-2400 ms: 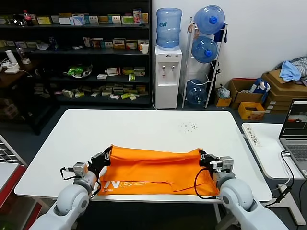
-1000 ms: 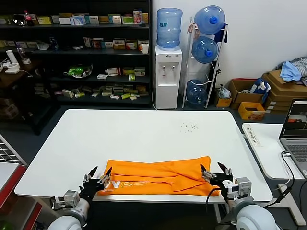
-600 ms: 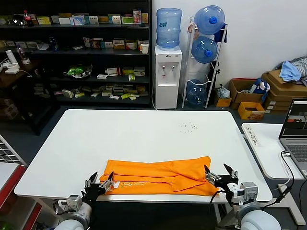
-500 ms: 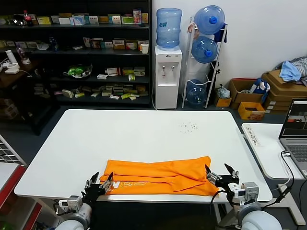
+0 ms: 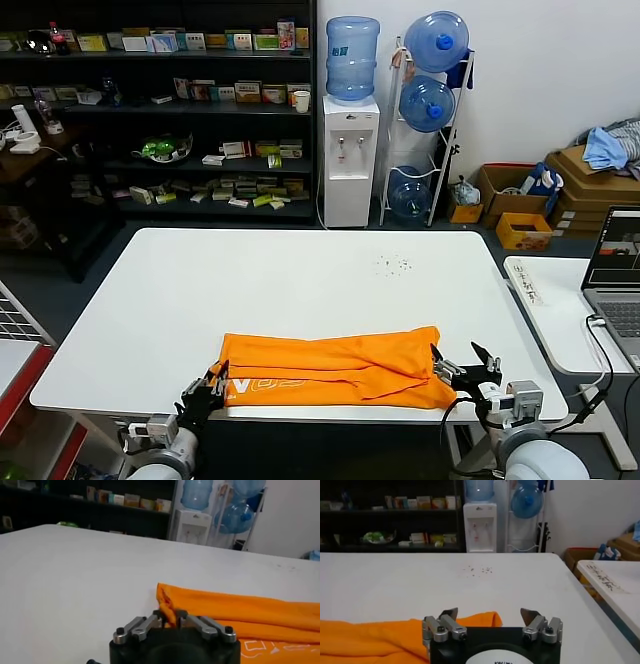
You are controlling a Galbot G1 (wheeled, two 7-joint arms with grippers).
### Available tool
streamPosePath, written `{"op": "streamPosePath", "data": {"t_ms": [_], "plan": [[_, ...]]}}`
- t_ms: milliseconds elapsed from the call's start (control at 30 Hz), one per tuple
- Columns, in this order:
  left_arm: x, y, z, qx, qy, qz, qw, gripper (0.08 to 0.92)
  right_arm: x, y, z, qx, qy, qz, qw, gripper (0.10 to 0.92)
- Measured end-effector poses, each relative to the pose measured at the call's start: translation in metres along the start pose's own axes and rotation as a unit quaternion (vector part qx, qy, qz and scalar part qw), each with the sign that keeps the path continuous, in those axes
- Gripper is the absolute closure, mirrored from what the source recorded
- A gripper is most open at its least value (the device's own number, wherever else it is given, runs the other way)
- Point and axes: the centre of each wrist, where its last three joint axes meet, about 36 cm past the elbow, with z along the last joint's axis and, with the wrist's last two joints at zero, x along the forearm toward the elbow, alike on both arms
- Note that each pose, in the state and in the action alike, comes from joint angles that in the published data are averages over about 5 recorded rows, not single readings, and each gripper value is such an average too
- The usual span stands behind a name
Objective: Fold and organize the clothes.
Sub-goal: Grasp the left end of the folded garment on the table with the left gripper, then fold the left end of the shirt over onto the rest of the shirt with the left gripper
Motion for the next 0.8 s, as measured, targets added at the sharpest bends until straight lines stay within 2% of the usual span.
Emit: {"op": "streamPosePath", "data": {"t_ms": [133,467,633,800], "plan": [[0.000,-0.002,-0.003,0.002,-0.007,-0.001,1.000,0.874,-0.002,0.001,0.000,-0.002,-0.001,-0.001,1.000,0.200],[-0.003,0.006,-0.038,-0.027,-0.045,-0.010,0.999,0.888,-0.009,0.006,0.001,-0.010,-0.003,-0.004,1.000,0.200],[-0.006,0.034,-0.063,-0.080,-0.057,-0.030,0.995,0.888,-0.013,0.009,-0.001,-0.012,-0.005,-0.007,1.000,0.200],[-0.006,0.083,-0.083,-0.151,-0.056,-0.068,0.985,0.888,-0.019,0.013,-0.004,-0.014,-0.008,-0.012,1.000,0.200]]}}
